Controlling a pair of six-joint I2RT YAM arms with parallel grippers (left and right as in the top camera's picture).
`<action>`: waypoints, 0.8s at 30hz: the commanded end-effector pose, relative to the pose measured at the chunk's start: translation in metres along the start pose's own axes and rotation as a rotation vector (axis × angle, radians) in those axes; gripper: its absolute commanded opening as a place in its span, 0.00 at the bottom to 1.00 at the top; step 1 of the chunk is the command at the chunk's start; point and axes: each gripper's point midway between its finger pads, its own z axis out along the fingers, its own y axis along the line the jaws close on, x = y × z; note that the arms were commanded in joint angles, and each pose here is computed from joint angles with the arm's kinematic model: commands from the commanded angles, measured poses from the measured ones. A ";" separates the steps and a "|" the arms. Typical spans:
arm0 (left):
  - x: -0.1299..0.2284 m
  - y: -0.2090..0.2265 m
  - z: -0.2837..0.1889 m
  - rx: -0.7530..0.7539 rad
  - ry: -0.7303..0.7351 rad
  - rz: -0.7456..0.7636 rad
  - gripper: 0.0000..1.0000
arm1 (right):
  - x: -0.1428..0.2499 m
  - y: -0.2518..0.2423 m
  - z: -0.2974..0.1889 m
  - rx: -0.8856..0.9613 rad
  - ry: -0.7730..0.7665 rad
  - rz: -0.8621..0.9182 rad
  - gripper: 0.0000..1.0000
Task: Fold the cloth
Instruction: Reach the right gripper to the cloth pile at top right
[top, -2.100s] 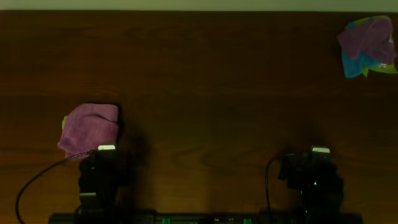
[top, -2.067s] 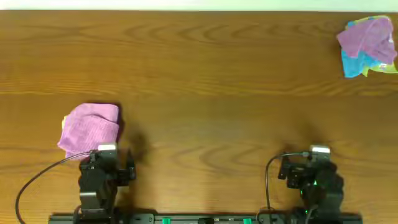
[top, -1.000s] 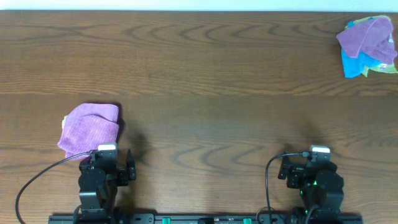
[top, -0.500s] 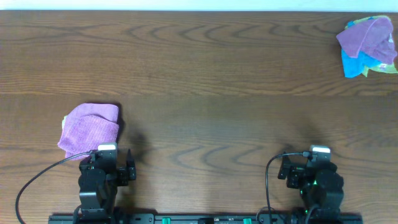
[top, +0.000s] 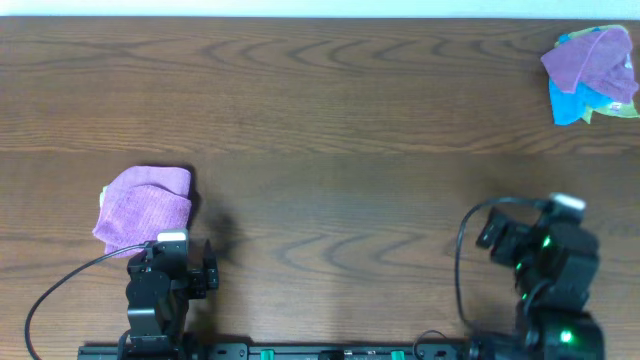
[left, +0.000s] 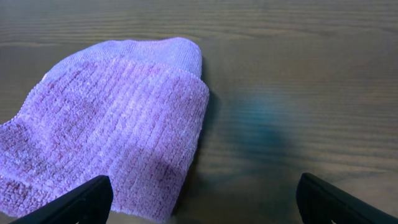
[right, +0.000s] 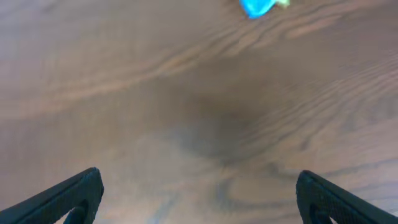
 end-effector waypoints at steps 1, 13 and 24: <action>0.003 0.004 0.001 -0.022 0.006 0.004 0.95 | -0.030 -0.004 0.001 0.036 -0.006 0.068 0.99; 0.003 0.004 0.001 -0.022 0.006 0.004 0.95 | -0.105 -0.019 0.051 0.142 0.128 0.142 0.99; 0.003 0.004 0.001 -0.022 0.006 0.004 0.95 | -0.170 -0.059 0.099 0.204 0.127 0.238 0.99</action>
